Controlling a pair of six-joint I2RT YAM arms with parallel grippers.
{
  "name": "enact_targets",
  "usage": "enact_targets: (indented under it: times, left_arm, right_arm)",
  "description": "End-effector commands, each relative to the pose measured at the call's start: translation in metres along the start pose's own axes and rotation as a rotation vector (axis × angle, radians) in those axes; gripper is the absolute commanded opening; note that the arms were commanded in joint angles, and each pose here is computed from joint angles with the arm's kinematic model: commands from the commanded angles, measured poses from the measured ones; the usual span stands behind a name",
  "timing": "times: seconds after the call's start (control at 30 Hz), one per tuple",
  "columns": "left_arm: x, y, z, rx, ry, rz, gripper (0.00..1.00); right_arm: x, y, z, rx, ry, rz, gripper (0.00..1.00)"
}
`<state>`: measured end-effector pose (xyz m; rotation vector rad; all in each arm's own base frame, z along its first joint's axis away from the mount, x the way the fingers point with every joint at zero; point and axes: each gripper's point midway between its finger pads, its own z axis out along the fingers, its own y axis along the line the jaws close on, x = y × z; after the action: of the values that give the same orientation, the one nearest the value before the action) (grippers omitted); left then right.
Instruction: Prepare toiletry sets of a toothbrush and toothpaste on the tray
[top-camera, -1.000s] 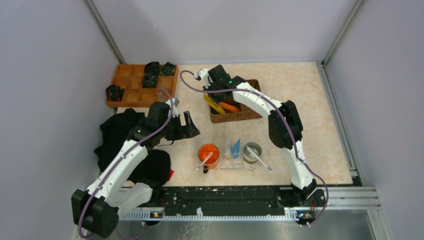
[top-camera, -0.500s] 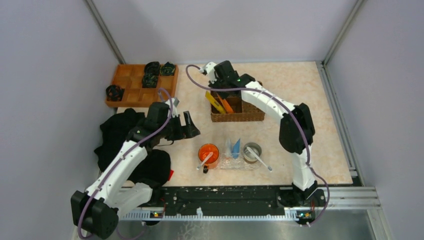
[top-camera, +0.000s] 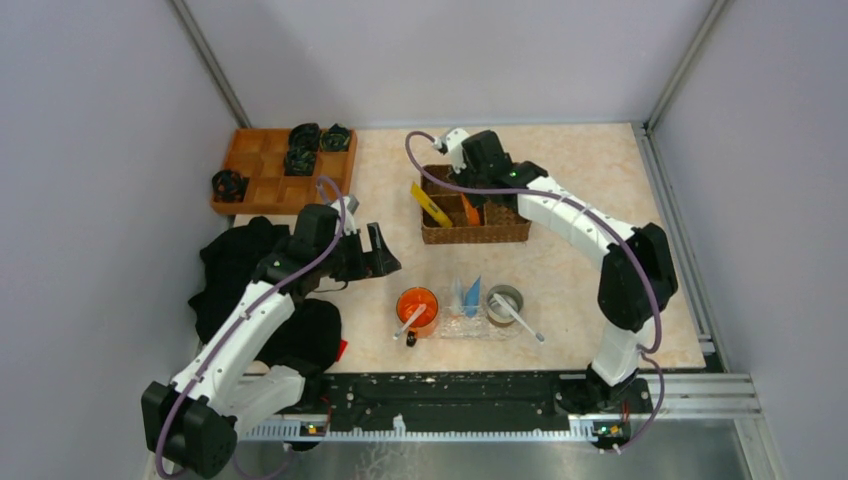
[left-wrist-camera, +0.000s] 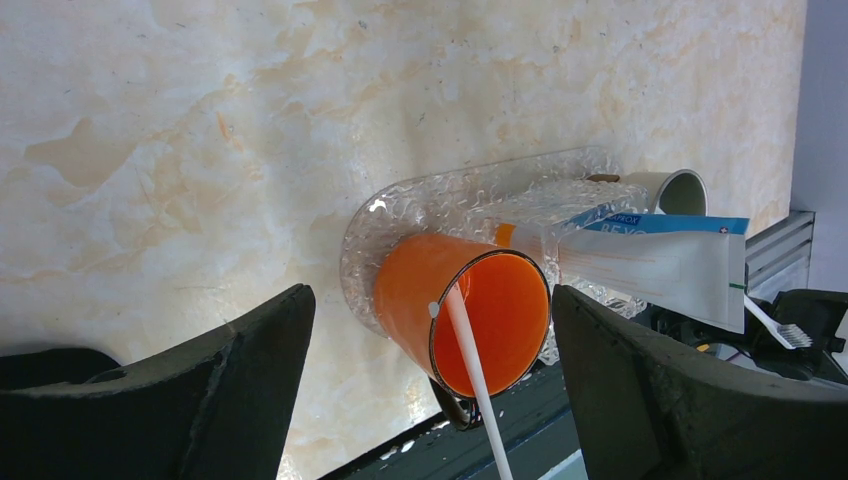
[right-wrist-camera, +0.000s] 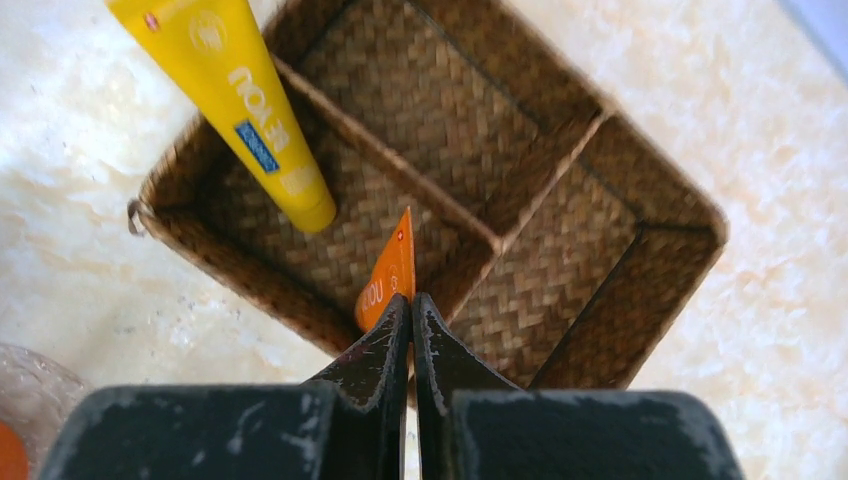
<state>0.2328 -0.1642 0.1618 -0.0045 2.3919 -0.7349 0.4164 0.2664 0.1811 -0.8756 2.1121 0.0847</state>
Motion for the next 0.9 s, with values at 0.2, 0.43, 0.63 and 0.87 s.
enact_targets:
  times: [0.2, 0.43, 0.63, 0.87]
  left_arm:
    - [-0.005, -0.005, 0.0, 0.032, -0.015, 0.01, 0.93]
    - [0.0, -0.004, 0.0, 0.036, -0.009, 0.002, 0.92]
    - [0.002, -0.005, 0.001, 0.048, -0.002, -0.003, 0.92]
    - [0.006, -0.006, 0.003, 0.066, 0.009, -0.004, 0.91]
  right_arm:
    - [-0.058, -0.009, -0.066, -0.017, -0.308, 0.12, 0.0]
    - [-0.09, -0.013, -0.124, -0.043, -0.457, 0.156, 0.0]
    - [-0.105, 0.001, -0.178, -0.143, -0.537, 0.159, 0.0]
    - [-0.097, 0.034, -0.235, -0.184, -0.52, 0.091, 0.0]
